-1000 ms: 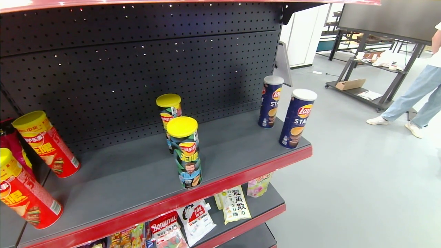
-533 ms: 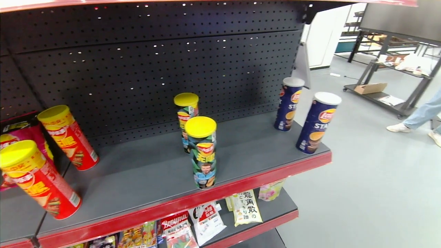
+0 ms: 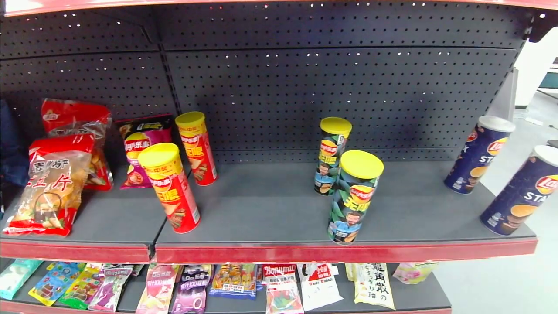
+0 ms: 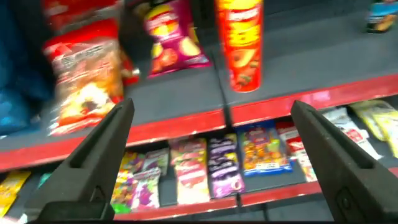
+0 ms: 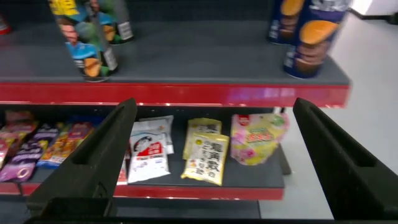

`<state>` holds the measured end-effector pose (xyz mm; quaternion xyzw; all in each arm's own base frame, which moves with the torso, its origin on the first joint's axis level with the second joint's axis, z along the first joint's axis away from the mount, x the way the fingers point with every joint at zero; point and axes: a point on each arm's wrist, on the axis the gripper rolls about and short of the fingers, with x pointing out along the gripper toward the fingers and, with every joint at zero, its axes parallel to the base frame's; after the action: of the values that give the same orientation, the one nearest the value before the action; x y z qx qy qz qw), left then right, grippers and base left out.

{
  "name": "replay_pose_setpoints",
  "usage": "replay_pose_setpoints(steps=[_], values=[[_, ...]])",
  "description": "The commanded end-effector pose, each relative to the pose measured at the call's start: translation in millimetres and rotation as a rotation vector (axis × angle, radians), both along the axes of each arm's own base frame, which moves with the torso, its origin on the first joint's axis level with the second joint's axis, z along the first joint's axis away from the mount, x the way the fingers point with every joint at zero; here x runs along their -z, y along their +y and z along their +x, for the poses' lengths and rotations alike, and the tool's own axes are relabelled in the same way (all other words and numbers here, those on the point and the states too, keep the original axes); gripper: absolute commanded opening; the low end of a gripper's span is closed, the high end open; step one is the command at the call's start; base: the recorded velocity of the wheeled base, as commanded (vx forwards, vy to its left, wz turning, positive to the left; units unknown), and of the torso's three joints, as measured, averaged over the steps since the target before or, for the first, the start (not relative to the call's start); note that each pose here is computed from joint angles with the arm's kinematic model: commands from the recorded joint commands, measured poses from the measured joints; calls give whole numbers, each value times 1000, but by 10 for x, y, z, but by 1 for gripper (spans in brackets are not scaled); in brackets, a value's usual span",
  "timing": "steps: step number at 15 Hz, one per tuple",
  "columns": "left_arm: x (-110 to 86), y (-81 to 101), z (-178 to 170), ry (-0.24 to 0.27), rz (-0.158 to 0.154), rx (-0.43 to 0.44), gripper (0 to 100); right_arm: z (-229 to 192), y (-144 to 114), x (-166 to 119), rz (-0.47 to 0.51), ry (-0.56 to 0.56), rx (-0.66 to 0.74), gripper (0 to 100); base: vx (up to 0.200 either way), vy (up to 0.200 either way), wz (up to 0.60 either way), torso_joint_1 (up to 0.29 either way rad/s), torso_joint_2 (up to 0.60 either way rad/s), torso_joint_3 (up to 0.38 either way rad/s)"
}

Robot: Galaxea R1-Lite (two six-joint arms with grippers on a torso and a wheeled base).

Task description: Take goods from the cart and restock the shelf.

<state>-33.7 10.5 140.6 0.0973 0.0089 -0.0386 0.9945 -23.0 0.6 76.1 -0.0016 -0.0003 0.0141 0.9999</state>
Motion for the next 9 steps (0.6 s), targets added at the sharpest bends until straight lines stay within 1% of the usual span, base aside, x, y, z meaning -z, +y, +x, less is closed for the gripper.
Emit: replay_pose_setpoints(steps=[1, 2, 3, 4, 6, 7, 8, 9], values=[[9, 6, -25, -16, -7, -2, 100, -1, 0, -1, 0, -1, -1, 100, 0, 0, 0, 0, 0, 0], [27, 10, -37, -21, -14, -8, 100, -1, 0, -1, 0, -1, -1, 100, 0, 0, 0, 0, 0, 0], [31, 10, -36, -18, -34, -11, 100, -1, 0, -1, 0, -1, -1, 100, 0, 0, 0, 0, 0, 0], [55, 7, -26, -7, -62, -7, 100, -1, 0, -1, 0, -1, -1, 100, 0, 0, 0, 0, 0, 0], [171, -1, 18, 34, -69, -18, 100, -1, 0, -1, 2, -1, -1, 100, 0, 0, 0, 0, 0, 0], [261, -5, 54, 53, -93, -36, 100, -1, 0, -1, 2, -1, -1, 100, 0, 0, 0, 0, 0, 0], [331, -9, 91, 51, -100, -54, 100, -1, 0, -1, 2, -1, -2, 100, 0, 0, 0, 0, 0, 0], [456, -12, 153, 39, -100, -100, 100, -1, 0, -1, 2, -1, -2, 100, 0, 0, 0, 0, 0, 0]])
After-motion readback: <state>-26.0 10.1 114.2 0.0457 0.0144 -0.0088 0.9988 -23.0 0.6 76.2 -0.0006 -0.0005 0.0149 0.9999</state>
